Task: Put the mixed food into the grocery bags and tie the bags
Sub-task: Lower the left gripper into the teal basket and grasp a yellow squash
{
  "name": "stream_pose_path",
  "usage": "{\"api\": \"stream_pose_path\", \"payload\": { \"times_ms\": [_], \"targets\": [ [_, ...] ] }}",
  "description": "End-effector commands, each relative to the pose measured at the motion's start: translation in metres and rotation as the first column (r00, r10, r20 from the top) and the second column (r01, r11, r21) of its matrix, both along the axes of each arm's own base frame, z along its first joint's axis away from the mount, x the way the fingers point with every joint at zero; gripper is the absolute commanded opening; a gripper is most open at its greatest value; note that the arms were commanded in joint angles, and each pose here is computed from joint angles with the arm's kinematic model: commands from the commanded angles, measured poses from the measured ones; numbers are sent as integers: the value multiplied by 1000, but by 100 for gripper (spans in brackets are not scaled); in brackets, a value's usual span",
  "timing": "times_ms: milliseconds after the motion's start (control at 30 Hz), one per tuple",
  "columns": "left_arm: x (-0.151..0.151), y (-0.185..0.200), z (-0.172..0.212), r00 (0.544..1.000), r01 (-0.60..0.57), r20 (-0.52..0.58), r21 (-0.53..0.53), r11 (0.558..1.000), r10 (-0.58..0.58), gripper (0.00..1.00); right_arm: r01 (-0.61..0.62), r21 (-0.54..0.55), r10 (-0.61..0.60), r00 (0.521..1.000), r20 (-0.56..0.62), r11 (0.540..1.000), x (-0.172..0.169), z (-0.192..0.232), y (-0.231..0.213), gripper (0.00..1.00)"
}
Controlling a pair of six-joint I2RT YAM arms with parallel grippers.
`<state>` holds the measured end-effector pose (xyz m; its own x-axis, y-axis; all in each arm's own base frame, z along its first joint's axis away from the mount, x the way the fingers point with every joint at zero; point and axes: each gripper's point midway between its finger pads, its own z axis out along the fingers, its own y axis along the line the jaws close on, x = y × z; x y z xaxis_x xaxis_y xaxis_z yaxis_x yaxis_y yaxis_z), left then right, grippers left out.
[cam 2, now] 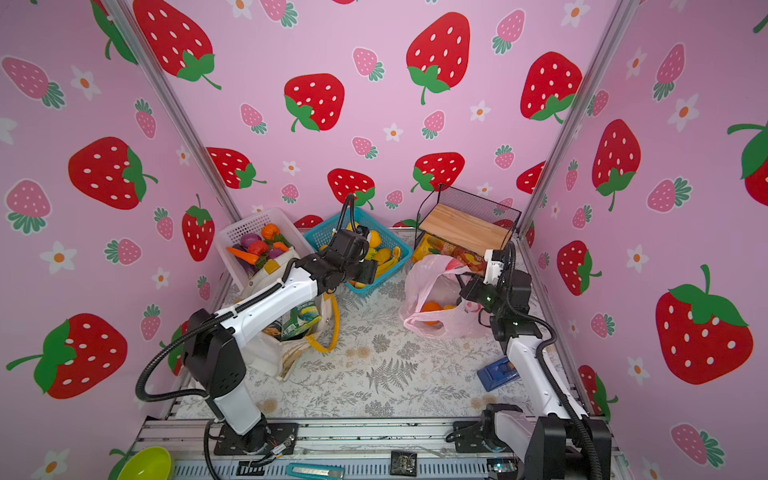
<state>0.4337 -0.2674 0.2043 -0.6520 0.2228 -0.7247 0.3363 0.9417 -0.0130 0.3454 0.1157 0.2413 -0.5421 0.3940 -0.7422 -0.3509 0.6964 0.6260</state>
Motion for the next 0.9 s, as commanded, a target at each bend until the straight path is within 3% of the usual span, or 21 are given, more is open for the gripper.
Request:
{"api": "stream_pose_path", "payload": {
  "times_ms": [0,100,233,467,600,867],
  "targets": [
    [36,4,5,998,-61,31,-20,998,61,74,-2,0,2,999,49,1000,1,13,-1,0],
    [73,1,-4,992,-96,78,18,995,95,77,-8,-1,8,999,48,1000,0,13,0,0],
    [115,6,-20,985,-132,129,168,977,111,82,-7,-6,7,999,52,1000,-2,13,0,0],
    [164,3,-37,985,-76,171,351,933,16,88,-14,-11,15,999,44,1000,-3,8,1,0],
    [180,6,-47,982,-63,189,396,916,-15,89,-13,-12,13,999,44,1000,-3,8,0,0],
    [199,9,-74,982,11,171,367,930,-79,89,-14,-16,14,999,37,1000,-3,3,0,0]
  ]
}}
